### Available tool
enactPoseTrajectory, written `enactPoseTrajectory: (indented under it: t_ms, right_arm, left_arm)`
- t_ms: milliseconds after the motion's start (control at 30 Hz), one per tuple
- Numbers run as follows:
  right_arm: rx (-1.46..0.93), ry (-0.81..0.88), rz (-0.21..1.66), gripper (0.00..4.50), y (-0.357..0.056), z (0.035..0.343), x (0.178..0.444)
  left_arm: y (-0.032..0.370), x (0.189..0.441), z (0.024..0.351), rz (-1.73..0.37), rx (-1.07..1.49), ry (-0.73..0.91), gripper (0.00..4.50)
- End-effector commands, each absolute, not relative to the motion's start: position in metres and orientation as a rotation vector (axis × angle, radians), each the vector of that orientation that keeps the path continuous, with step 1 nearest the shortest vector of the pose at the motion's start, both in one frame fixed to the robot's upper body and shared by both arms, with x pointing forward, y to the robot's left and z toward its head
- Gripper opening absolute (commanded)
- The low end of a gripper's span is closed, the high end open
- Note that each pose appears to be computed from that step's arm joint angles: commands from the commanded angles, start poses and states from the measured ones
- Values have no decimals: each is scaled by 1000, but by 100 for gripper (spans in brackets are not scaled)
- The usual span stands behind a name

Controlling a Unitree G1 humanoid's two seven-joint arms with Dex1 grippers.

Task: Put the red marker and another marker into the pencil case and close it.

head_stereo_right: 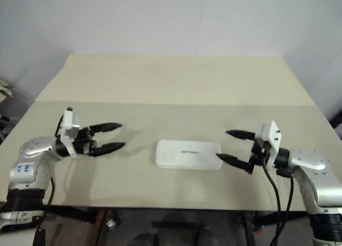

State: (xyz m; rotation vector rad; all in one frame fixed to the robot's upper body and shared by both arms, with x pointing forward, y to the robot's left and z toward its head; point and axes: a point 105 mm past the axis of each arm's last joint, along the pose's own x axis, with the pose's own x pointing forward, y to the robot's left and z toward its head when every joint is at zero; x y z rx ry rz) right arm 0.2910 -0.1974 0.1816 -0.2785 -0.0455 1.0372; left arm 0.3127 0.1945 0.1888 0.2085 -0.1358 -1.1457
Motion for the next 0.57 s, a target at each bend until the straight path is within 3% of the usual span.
enactPoseTrajectory:
  t_ms: [33,567]
  right_arm:
    - [-314,-96,1041,450,-199,193,293]
    - [-416,-75,1025,450,-222,199,312]
  left_arm:
    - [197,303,205,-1122,237,-212,445]
    - [190,300,206,-1165,263,-145,445]
